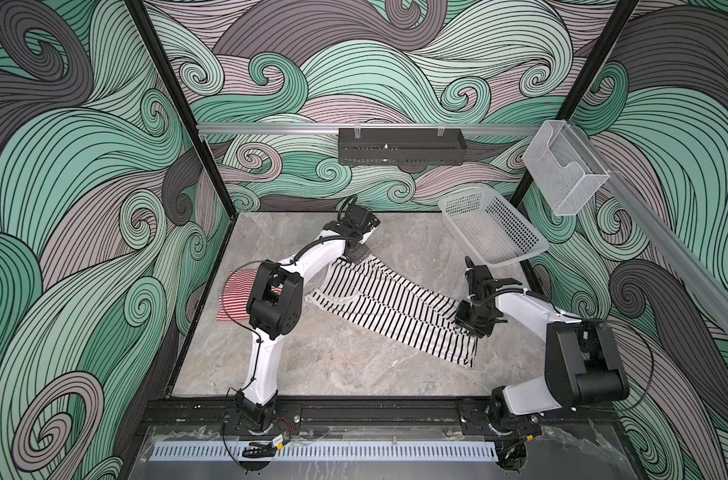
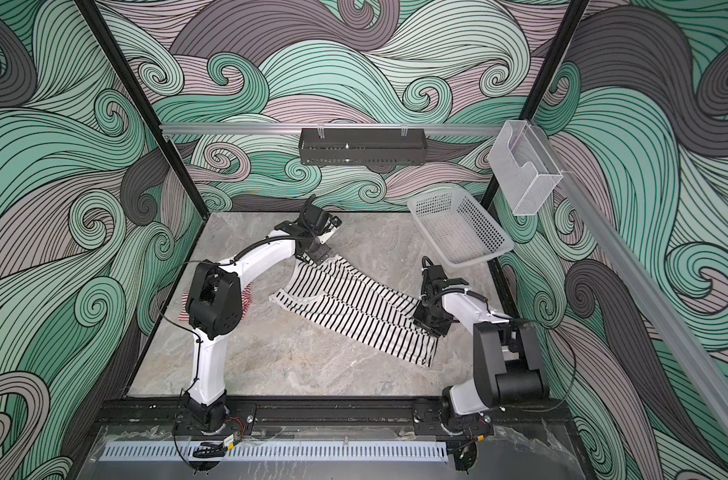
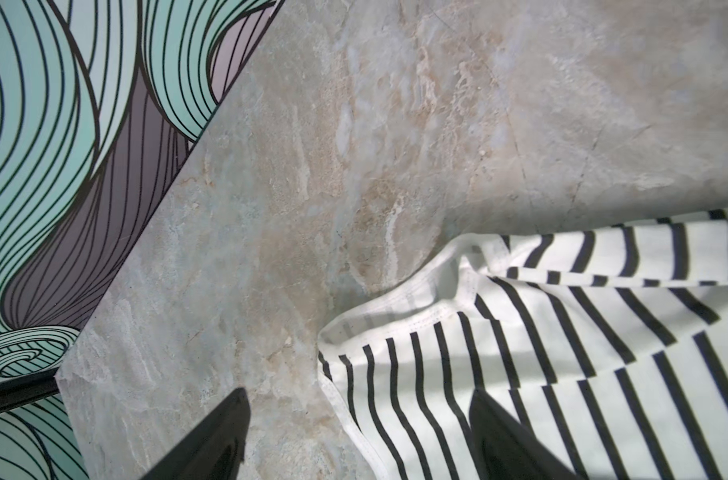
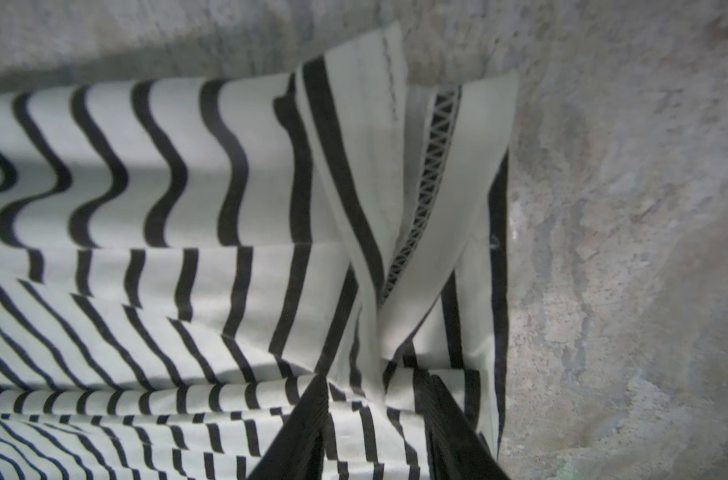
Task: Fold and stack the tank tops
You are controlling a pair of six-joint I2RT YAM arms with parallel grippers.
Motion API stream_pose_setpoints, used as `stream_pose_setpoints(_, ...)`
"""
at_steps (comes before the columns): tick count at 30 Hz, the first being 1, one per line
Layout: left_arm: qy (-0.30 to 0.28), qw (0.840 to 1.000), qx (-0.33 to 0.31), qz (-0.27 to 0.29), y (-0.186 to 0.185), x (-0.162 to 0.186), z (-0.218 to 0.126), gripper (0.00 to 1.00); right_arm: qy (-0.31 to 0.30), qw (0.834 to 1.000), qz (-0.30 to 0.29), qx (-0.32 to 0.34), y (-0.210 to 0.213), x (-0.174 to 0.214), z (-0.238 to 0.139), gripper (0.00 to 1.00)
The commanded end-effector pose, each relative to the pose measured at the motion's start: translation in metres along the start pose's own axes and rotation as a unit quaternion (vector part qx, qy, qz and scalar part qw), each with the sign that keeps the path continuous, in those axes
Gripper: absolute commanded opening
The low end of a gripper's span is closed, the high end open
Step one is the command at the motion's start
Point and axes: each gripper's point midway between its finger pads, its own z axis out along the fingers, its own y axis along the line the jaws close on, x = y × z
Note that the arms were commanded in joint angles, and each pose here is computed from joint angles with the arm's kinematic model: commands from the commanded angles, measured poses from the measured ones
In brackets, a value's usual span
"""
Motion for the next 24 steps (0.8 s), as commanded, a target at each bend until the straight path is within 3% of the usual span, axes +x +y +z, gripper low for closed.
stream_pose_setpoints(1, 0.004, 1.0, 0.027, -0.015, -0.006, -0.002, 0.001, 0.85, -0.002, 1.0, -0.001, -0.012, 0.007, -0.007, 0.006, 0.39)
stream_pose_setpoints(4, 0.006, 0.999, 0.03, -0.016, -0.007, -0.001, 0.003, 0.84, -0.004, 1.0, -0.002, -0.014, 0.009, -0.009, 0.006, 0.34)
stream_pose_setpoints(8, 0.009, 0.999, 0.031, -0.013, -0.009, 0.0, 0.008, 0.83, -0.011, 1.0, -0.006, -0.011, 0.007, -0.011, 0.002, 0.16)
stream_pose_setpoints(12, 0.009, 0.999, 0.043, -0.009, -0.012, 0.0, 0.011, 0.81, -0.018, 1.0, -0.006, -0.022, 0.01, -0.012, -0.008, 0.07)
stream_pose_setpoints(24, -0.023, 0.992, 0.122, -0.007, -0.033, -0.027, 0.024, 0.87, -0.047, 0.998, -0.01, -0.048, 0.02, -0.02, -0.038, 0.06)
